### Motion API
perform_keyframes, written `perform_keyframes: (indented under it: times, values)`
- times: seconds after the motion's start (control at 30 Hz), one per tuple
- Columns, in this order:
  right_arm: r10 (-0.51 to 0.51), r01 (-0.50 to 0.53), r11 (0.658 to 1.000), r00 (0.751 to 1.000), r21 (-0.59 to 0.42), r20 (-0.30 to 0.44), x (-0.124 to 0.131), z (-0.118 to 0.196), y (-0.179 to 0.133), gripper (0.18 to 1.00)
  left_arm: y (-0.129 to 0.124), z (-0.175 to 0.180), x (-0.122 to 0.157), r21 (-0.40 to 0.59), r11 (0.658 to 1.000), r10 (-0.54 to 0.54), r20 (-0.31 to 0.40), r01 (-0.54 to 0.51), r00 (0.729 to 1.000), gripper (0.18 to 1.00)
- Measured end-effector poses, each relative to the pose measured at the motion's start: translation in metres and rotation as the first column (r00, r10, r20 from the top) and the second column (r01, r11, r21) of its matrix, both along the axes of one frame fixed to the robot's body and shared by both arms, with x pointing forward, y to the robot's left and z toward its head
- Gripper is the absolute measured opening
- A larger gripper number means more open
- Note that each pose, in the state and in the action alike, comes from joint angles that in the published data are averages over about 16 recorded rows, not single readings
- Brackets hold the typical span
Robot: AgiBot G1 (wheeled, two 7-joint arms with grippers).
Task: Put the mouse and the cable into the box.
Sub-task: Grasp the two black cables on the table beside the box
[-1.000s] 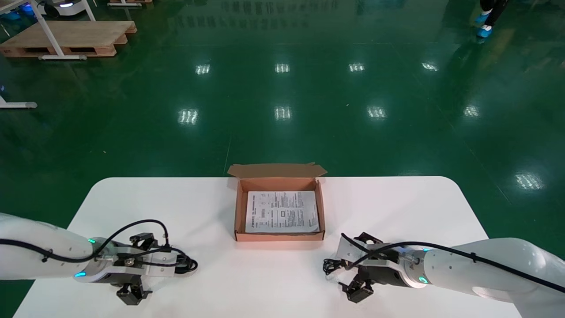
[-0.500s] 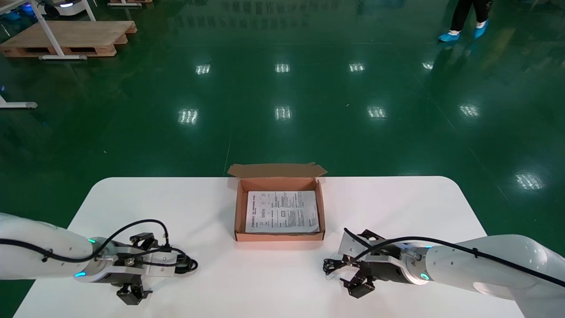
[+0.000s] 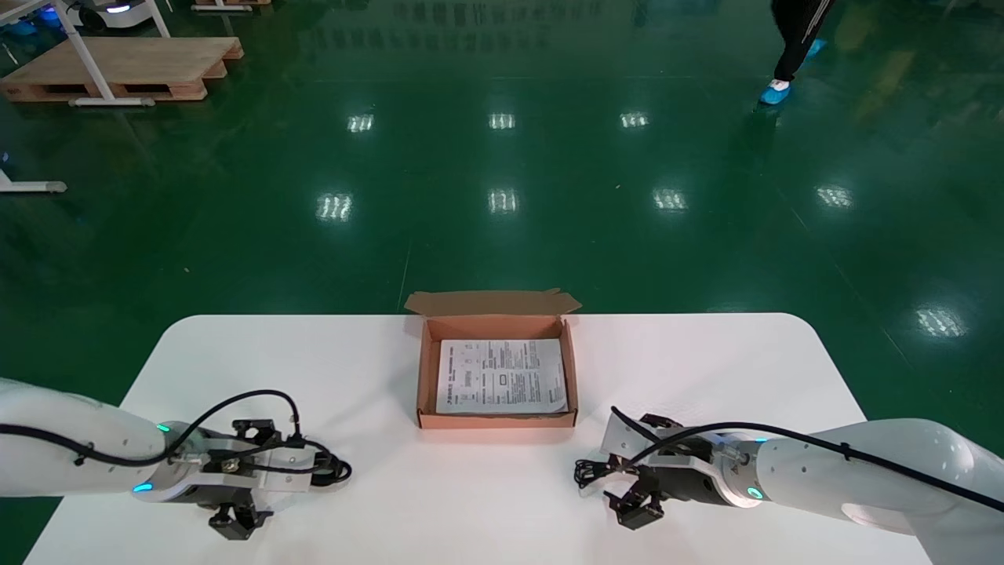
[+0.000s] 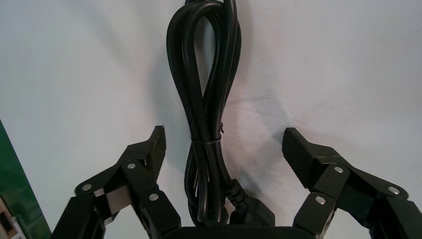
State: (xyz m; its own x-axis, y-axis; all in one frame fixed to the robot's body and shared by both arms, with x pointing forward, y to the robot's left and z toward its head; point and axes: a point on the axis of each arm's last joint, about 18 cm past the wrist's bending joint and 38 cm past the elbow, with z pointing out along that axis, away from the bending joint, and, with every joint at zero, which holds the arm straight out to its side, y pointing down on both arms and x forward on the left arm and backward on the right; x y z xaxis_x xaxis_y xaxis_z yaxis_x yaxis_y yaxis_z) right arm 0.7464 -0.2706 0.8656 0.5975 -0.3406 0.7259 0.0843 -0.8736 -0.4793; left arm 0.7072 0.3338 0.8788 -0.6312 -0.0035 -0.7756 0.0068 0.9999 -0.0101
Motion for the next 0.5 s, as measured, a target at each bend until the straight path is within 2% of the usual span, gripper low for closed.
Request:
perform_keyframes:
  times: [0.2, 0.5]
  values:
    - [0.001, -0.001, 1.0, 1.0, 0.0, 0.0, -0.0002, -0.0001, 0.0002, 0.793, 0.0, 0.0, 0.0, 0.0, 1.0, 0.0, 0.0, 0.0, 1.0, 0.824]
    - [0.002, -0.002, 1.0, 1.0, 0.0, 0.0, -0.0004, 0.0, 0.0004, 0.57, 0.0, 0.0002, 0.0001, 0.0, 1.0, 0.0, 0.001, 0.0, 1.0, 0.615]
